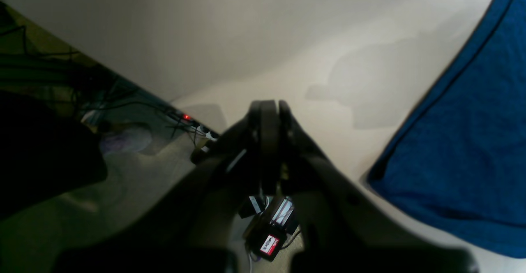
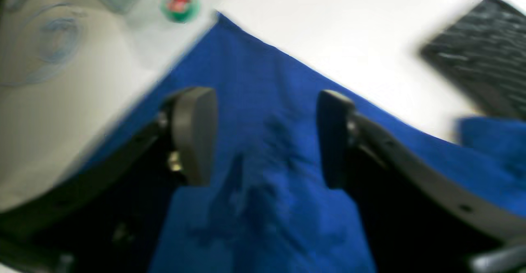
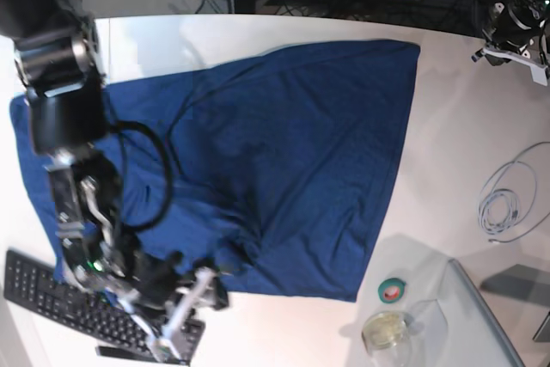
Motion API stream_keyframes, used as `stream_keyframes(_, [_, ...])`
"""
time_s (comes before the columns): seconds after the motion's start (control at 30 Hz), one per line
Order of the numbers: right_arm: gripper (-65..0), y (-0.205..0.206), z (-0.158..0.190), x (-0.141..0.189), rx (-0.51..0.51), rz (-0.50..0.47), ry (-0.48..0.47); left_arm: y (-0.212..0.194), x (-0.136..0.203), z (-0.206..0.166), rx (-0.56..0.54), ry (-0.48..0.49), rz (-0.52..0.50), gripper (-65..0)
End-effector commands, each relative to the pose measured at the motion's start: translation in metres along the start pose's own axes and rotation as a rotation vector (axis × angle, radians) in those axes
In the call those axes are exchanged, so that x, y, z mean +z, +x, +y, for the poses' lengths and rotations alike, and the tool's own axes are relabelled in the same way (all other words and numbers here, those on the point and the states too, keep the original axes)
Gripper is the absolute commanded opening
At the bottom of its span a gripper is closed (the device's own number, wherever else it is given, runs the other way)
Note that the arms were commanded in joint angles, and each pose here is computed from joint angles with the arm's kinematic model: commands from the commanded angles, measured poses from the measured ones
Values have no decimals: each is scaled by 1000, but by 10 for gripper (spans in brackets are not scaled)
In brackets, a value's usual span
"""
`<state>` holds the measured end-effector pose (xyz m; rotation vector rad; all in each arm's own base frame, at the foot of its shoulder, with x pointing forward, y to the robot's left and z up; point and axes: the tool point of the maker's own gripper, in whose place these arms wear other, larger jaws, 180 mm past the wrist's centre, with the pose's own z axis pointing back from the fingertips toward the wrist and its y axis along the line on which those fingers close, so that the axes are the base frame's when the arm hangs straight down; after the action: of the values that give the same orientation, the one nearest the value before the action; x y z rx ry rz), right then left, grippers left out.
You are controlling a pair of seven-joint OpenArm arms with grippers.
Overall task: Layout the t-shirt on the table in an organized manner, then fold the t-shirt properly
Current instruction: 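Grasp the shirt hem with the right gripper and pull it toward the shirt middle, then carry the right gripper to the shirt corner and grasp the fabric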
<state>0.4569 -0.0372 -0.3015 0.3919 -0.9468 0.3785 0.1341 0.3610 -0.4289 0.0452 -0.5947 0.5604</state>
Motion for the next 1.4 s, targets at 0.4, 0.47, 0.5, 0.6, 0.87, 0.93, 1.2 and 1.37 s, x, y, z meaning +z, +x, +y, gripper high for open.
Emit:
stream_keyframes(0.4, [-342, -144, -35, 124, -178, 7, -308, -74, 8, -44, -190, -194, 154, -650])
stream_keyframes(0.47, [-342, -158, -43, 136, -201, 7, -345, -84, 9, -58, -214, -253, 167, -650])
stream_keyframes(0.5, [-342, -163, -45, 140, -208, 12, -356, -88, 9, -65, -230, -280, 171, -650])
stream_keyframes(0.6, [-342, -168, -63, 152, -228, 10, -410, -93, 11, -83, -283, -348, 177, -650])
stream_keyframes(0.87, [-342, -236, -170, 211, -412, 103, -718, -69, 15, -90, -356, -371, 117, -650])
stream_keyframes(0.93, [-342, -255, -190, 229, -439, 142, -777, -58, 11, -95, -361, -378, 94, -650])
stream_keyframes(1.2, [-341, -300, -238, 271, -641, 156, -946, -49, -1, -85, -463, -285, 109, -650])
stream_keyframes(1.37, [-345, -300, -238, 267, -659, 147, -939, -42, 1, -91, -427, -320, 32, -650])
